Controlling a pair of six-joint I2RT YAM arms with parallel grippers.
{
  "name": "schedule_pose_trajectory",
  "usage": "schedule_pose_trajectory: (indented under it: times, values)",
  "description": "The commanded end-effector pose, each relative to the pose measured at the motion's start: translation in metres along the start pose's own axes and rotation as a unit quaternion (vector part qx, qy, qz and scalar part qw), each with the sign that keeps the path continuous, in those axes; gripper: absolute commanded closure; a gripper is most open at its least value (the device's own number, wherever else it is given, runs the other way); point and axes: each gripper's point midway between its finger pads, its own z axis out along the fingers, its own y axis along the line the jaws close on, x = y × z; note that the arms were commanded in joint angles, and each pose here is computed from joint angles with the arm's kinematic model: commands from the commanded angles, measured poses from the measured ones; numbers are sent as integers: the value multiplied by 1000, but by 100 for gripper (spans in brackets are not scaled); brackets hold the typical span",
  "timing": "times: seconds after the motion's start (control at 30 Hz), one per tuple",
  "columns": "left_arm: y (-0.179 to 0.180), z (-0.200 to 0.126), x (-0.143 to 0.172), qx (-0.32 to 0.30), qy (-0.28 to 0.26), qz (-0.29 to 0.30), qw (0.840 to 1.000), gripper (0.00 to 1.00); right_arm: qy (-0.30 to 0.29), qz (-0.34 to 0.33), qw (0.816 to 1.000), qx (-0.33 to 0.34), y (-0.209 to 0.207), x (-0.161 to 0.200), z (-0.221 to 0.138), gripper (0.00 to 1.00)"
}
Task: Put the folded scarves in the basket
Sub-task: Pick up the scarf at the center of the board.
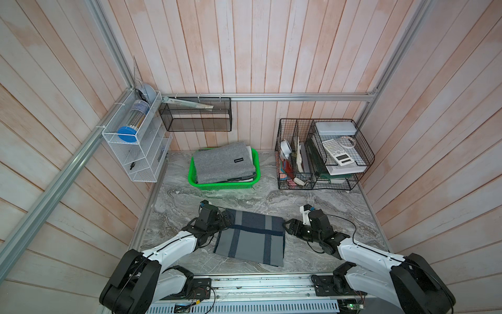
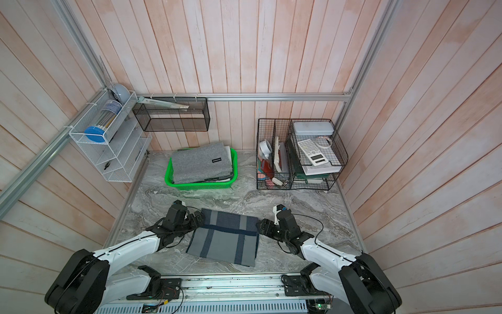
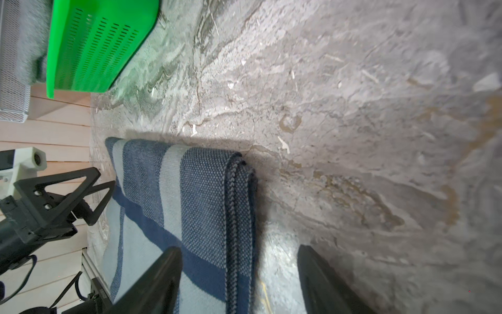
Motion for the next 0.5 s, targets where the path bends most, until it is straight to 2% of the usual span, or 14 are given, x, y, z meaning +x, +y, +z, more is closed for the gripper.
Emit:
schedule_pose_trajectory:
  times: [0.0, 0.33, 0.47]
  values:
    - [6, 6, 9, -13, 24, 5, 1000, 8, 16, -11, 1000, -23, 10, 2, 5, 28]
    - [8, 19, 22, -10, 54, -2, 998, 20, 60, -20, 998, -24, 18, 17, 25, 30]
    - [-1, 25, 27, 13, 66, -9, 998, 31, 83, -30, 996, -16, 22, 22, 38, 34]
